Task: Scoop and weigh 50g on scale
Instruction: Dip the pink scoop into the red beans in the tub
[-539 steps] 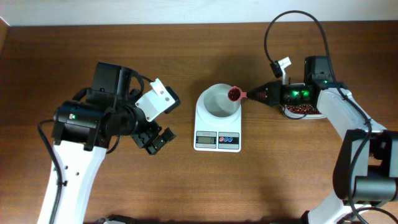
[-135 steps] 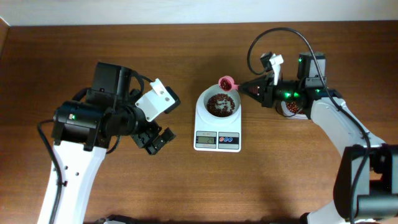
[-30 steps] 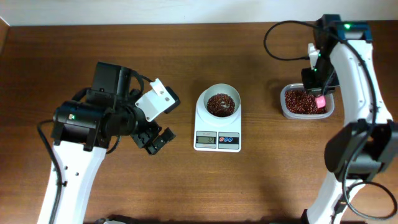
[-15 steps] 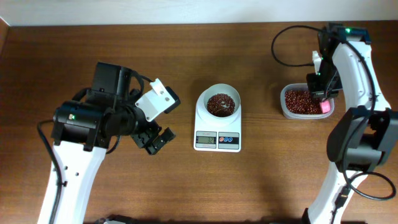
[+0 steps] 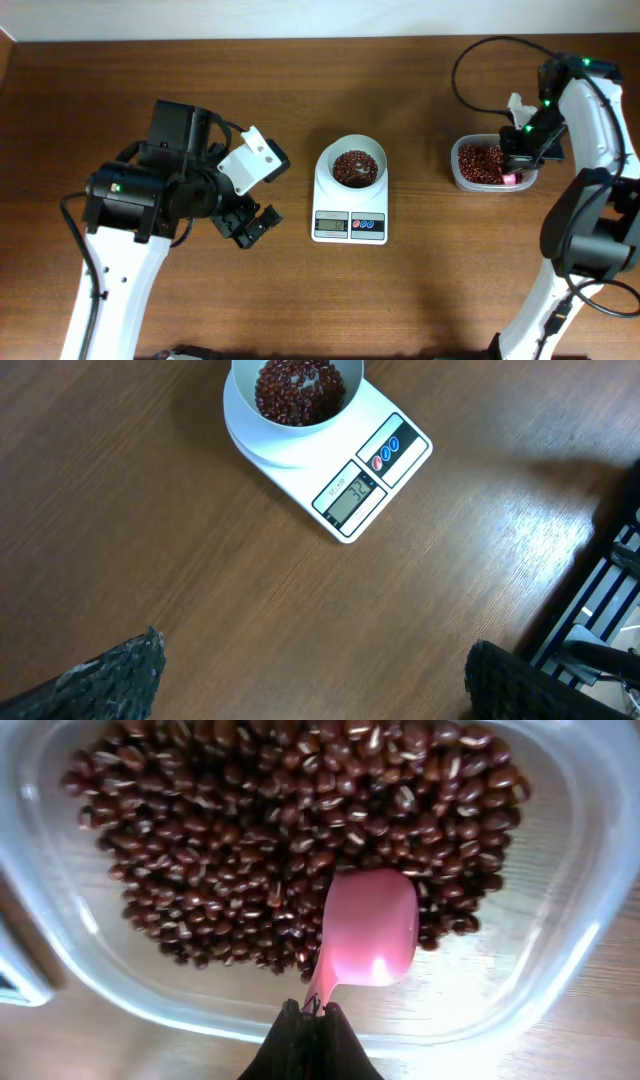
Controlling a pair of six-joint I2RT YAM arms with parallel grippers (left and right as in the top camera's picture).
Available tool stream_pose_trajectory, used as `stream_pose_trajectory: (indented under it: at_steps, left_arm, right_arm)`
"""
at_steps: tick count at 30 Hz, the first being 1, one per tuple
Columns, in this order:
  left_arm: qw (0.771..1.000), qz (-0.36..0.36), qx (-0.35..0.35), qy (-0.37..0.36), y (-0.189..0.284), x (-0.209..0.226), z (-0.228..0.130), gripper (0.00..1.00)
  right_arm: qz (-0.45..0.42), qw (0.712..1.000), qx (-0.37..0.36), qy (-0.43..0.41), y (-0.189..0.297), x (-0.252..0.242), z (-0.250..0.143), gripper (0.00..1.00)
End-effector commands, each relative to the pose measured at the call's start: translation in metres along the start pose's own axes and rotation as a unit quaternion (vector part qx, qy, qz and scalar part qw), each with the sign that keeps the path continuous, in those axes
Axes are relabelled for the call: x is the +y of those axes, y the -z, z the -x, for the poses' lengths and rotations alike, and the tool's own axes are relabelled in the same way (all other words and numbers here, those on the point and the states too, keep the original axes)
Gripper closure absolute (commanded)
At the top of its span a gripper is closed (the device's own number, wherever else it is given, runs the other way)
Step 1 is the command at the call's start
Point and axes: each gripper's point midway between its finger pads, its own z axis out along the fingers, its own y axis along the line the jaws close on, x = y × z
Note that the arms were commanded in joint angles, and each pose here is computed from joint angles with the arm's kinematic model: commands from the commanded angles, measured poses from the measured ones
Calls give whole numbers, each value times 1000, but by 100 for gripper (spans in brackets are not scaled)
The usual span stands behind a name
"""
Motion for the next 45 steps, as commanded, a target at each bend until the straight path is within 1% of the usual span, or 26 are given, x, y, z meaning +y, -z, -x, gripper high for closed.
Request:
stream_pose_trajectory:
  at_steps: [1,7,10,12,19,21,26,29,33,37,40,42,45]
  left_arm:
    - [1000,12,-12,-11,8,2,5,1]
    - [1000,12,-11,-11,8,2,5,1]
    - [1000,12,-11,-11,8,2,5,1]
    - [1000,12,-11,-11,8,2,5,1]
    - [1000,12,-11,-11,8,2,5,1]
    - [1000,12,-11,-11,8,2,4,1]
    - [1000,12,-11,-11,8,2,5,1]
    - [1000,12,-11,-11,8,2,5,1]
    - [1000,12,-11,-11,8,2,5,1]
    - [1000,12,-12,-11,8,2,5,1]
    - [1000,12,-11,-11,8,2,4,1]
    - [1000,12,-12,-11,8,2,5,1]
    - [1000,12,-11,-11,8,2,4,1]
  right_arm:
    - [80,996,34,-25,-6,18,-18,96]
    - [137,989,17,-50,0,20,-16,96]
    - [141,988,16,-53,0,19,-16,96]
    - [172,984,6,-54,4,29,-12,96]
    - [183,981,-11,-56,5,30,-5,96]
    - [201,977,-22,-61,8,30,-1,96]
    - [203,972,-58,-106,12,4,10,96]
    - [208,969,-70,-117,14,-7,12,96]
    - [252,953,-98,-135,24,-16,16,96]
    - [290,940,-122,-131,34,-22,15,96]
    - [296,935,-125,-146,37,-33,10,96]
    - [318,928,-137,-136,43,-33,9,96]
    - [342,917,-147,-144,50,-33,8,96]
